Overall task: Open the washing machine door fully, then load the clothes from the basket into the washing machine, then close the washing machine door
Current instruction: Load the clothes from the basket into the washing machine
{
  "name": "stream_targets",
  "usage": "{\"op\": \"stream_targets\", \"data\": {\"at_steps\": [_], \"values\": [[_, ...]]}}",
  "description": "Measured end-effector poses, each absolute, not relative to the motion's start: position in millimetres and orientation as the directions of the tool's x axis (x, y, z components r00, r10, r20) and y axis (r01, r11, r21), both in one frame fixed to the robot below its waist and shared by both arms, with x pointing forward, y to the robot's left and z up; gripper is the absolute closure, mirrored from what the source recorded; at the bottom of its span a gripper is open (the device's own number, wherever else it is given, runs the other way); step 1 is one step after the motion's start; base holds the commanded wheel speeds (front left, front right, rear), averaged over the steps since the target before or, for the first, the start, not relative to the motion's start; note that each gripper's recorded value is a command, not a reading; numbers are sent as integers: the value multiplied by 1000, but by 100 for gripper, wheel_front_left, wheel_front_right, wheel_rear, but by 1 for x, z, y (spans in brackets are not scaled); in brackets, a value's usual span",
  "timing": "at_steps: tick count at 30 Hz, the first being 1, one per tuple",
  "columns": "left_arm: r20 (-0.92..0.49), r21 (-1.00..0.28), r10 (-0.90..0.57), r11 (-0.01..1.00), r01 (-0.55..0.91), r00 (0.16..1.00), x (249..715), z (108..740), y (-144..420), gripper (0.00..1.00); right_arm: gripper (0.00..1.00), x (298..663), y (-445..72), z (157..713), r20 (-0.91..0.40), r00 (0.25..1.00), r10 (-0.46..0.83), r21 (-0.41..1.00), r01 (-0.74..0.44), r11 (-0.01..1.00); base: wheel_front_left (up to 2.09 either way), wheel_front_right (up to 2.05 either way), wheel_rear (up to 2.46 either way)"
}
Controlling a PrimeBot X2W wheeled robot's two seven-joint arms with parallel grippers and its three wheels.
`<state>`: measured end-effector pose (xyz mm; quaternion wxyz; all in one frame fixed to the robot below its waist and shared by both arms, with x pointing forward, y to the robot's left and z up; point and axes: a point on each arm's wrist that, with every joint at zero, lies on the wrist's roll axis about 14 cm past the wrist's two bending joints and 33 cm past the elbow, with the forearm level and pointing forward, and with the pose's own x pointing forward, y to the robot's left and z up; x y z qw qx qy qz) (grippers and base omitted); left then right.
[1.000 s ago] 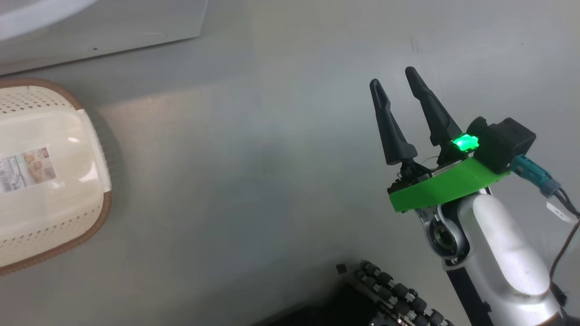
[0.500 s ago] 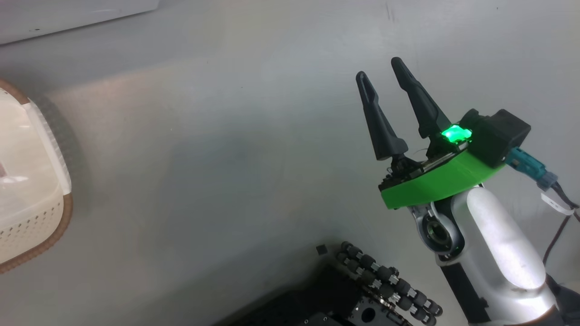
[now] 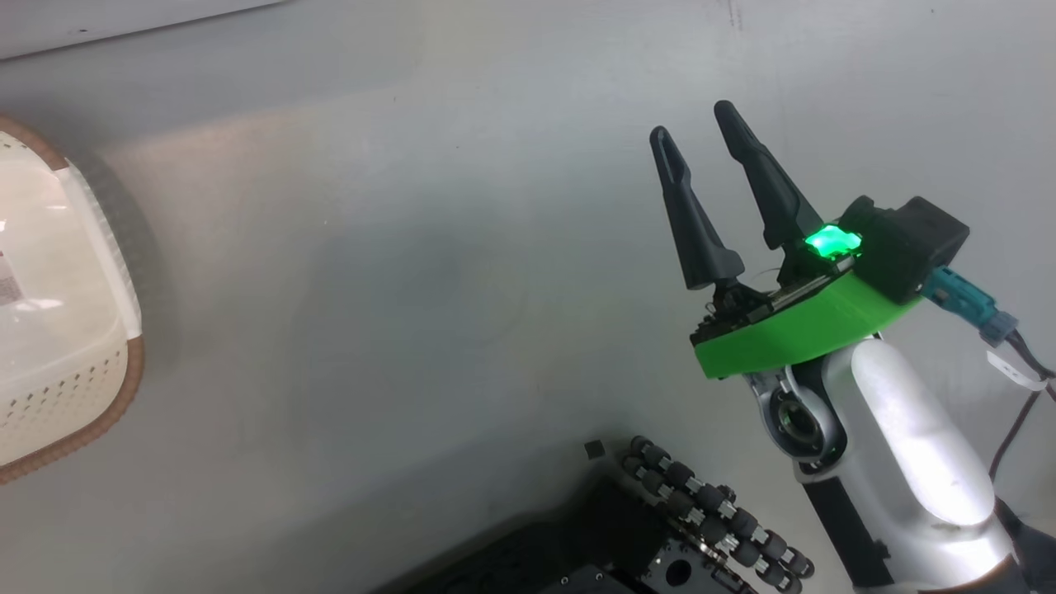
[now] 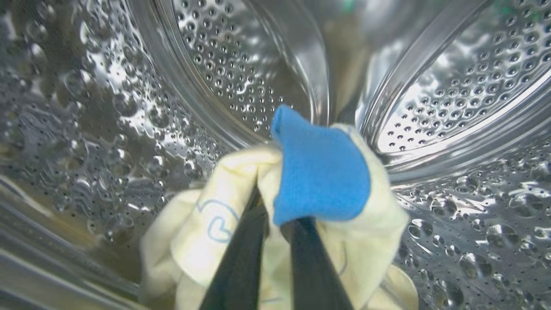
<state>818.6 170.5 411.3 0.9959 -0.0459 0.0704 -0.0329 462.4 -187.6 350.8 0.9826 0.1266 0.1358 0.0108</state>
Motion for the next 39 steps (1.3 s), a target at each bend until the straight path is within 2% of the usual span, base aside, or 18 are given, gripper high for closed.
{"op": "stream_targets", "data": {"at_steps": [1, 2, 3, 4, 21, 34, 39], "values": [[-164, -107, -79, 992, 61, 983, 818, 406, 169, 82, 0, 463, -187, 350, -265, 963, 56, 252, 12, 968, 0, 0, 0], [-185, -117, -82, 991, 61, 979, 817, 402, 168, 60, 0, 463, -187, 350, -265, 963, 57, 252, 12, 968, 0, 0, 0], [-196, -123, -83, 991, 60, 977, 816, 400, 168, 12, 0, 463, -187, 350, -265, 963, 57, 253, 12, 967, 0, 0, 0], [-196, -123, -83, 991, 60, 977, 816, 400, 168, 0, 0, 463, -187, 350, -265, 963, 57, 253, 12, 967, 0, 0, 0], [-246, -160, -127, 983, 89, 961, 788, 387, 159, 0, 0, 472, -184, 360, -225, 972, 69, 230, -16, 973, 0, 0, 0], [-184, -127, -127, 986, 104, 975, 721, 393, 153, 0, 0, 478, -175, 394, -143, 985, 95, 187, -68, 980, 0, 0, 0], [-139, -129, -121, 986, 103, 983, 684, 402, 149, 0, 0, 470, -177, 406, -128, 988, 85, 180, -61, 982, 0, 0, 0]]}}
